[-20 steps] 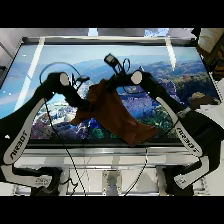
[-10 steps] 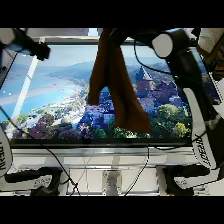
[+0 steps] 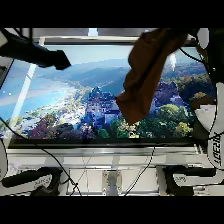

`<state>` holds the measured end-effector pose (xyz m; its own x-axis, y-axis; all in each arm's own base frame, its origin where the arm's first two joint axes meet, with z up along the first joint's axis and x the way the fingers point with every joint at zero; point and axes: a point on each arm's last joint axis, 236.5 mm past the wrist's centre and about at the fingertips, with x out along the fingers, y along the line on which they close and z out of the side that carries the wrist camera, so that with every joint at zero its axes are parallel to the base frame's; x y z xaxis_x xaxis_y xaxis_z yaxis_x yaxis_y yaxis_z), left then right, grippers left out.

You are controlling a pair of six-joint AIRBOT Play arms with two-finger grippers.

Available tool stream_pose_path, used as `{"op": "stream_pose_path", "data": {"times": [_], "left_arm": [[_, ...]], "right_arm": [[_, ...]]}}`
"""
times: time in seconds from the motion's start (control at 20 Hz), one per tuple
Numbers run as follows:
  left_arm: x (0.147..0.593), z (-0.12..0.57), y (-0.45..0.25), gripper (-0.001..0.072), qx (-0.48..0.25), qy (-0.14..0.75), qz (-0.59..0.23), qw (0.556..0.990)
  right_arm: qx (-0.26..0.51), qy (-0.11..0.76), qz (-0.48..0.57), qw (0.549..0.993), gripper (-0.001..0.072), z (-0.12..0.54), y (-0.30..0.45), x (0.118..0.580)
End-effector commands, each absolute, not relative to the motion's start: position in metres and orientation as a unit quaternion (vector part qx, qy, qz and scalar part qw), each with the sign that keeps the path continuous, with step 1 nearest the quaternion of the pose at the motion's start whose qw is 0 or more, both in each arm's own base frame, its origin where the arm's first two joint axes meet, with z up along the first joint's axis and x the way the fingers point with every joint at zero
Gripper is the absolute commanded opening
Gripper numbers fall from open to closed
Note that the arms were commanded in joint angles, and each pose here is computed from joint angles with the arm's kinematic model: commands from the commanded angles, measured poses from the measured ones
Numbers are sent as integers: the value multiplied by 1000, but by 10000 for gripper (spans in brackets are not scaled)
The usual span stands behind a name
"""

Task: Fold the shirts.

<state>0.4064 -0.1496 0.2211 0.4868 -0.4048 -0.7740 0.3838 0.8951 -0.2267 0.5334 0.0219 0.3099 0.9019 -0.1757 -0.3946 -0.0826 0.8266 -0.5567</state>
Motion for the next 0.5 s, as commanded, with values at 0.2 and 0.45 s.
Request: {"op": "stream_pose_path", "data": {"times": [0.2,0.45], "left_arm": [[341,70,-250,601,-84,631,-335,695],[350,13,-302,597,-144,638,-341,676]], "right_arm": [[-149,409,-37,900,27,177,-67,505],[-136,418,-11,898,27,157,-51,507]]}}
